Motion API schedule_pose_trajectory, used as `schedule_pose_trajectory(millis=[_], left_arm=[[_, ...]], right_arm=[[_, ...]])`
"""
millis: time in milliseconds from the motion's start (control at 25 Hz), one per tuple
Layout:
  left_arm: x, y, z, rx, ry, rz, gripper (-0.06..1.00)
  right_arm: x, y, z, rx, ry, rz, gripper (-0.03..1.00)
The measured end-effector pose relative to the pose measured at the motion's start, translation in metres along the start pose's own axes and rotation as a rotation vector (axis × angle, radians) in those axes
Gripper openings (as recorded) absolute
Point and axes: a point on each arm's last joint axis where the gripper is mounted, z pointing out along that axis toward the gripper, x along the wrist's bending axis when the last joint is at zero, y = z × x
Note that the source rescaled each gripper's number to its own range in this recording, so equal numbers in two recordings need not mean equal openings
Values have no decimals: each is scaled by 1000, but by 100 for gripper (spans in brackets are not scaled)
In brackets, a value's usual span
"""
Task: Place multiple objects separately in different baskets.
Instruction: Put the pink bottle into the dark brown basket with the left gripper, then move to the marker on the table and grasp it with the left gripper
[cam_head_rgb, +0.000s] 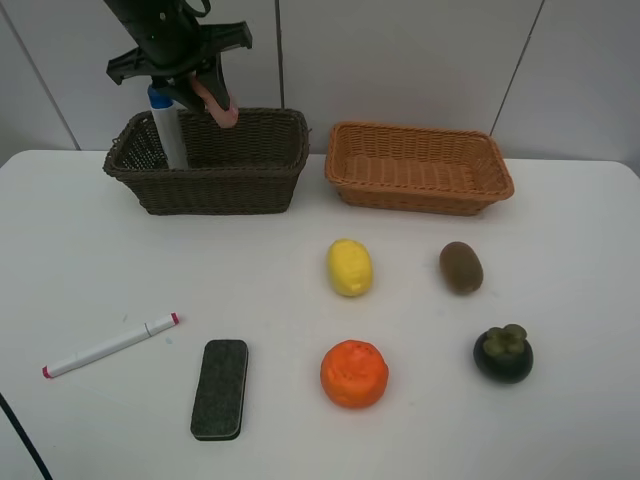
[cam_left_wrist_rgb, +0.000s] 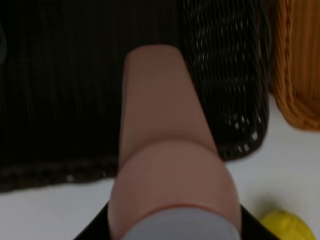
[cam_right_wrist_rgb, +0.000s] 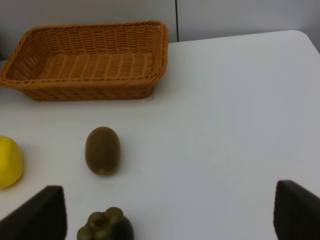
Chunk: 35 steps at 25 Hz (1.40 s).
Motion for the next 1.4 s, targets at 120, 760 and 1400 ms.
schedule_pose_trajectory(millis=[120,760,1400], left_arm=[[7,7,31,-45,4,69,25],[0,10,37,82,-30,157,100],[-26,-58,-54,276,-22,454,100]], right_arm=[[0,0,0,0,0,0,98],[0,0,0,0,0,0,98],[0,0,0,0,0,0,98]])
